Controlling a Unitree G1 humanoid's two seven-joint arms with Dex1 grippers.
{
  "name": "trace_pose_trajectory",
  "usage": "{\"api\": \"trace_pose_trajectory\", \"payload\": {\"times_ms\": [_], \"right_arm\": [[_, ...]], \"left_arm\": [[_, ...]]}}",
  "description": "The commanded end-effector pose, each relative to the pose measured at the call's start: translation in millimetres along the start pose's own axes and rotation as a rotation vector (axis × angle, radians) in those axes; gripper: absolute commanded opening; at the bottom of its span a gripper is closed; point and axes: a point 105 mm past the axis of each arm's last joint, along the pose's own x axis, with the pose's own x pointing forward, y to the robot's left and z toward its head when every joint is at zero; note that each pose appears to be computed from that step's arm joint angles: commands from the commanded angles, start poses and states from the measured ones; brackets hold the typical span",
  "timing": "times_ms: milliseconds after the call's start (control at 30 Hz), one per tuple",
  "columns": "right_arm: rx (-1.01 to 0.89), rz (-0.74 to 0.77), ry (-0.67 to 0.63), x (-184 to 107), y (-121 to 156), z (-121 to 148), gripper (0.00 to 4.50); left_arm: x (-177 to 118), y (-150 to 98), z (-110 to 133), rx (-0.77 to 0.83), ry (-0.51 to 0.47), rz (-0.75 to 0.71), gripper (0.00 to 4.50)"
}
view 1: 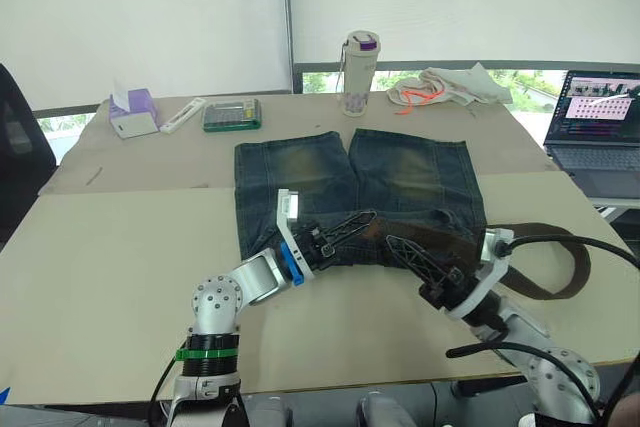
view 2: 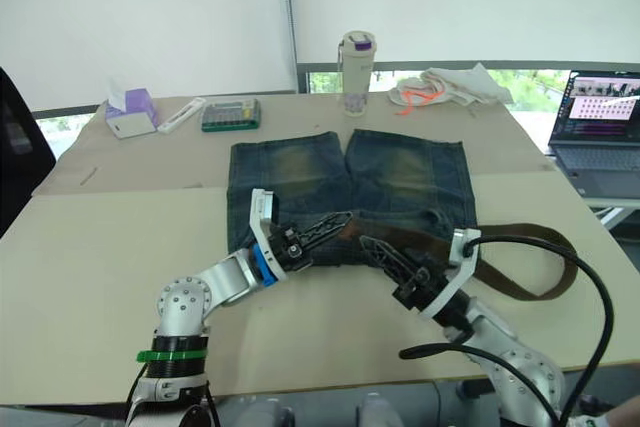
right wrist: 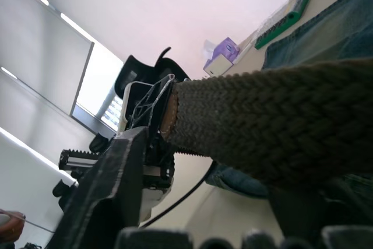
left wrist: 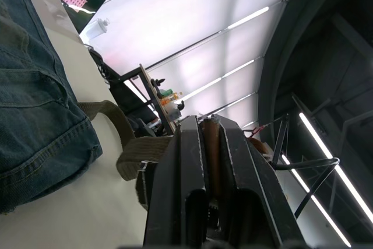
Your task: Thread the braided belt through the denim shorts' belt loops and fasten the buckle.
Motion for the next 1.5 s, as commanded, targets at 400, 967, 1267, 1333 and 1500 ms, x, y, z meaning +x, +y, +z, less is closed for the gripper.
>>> {"api": "trace_pose_trajectory", "payload": {"times_ms": [400,967,1267,1333,1500], "right_arm": [[-0.003,0.005,-0.231,-2,12,25,3.96],[0.007,0.001,-0.327,-11,19,35,3.96],[0.013,-0.008,-0.317,-10,16,31,2.58],[0.012,-0.018,-0.316,-11,14,31,1.72],[0.008,-0.042,-0.311,-15,11,31,0.15]], "left_arm": [[7,-7,9,0.007,-0.021,-0.034,0.00],[4,1,9,0.006,-0.009,-0.017,0.00],[1,4,10,0.007,-0.011,-0.009,0.00],[0,4,10,0.008,-0.011,-0.007,0.00],[-1,6,11,0.009,-0.012,-0.002,0.00]]}}
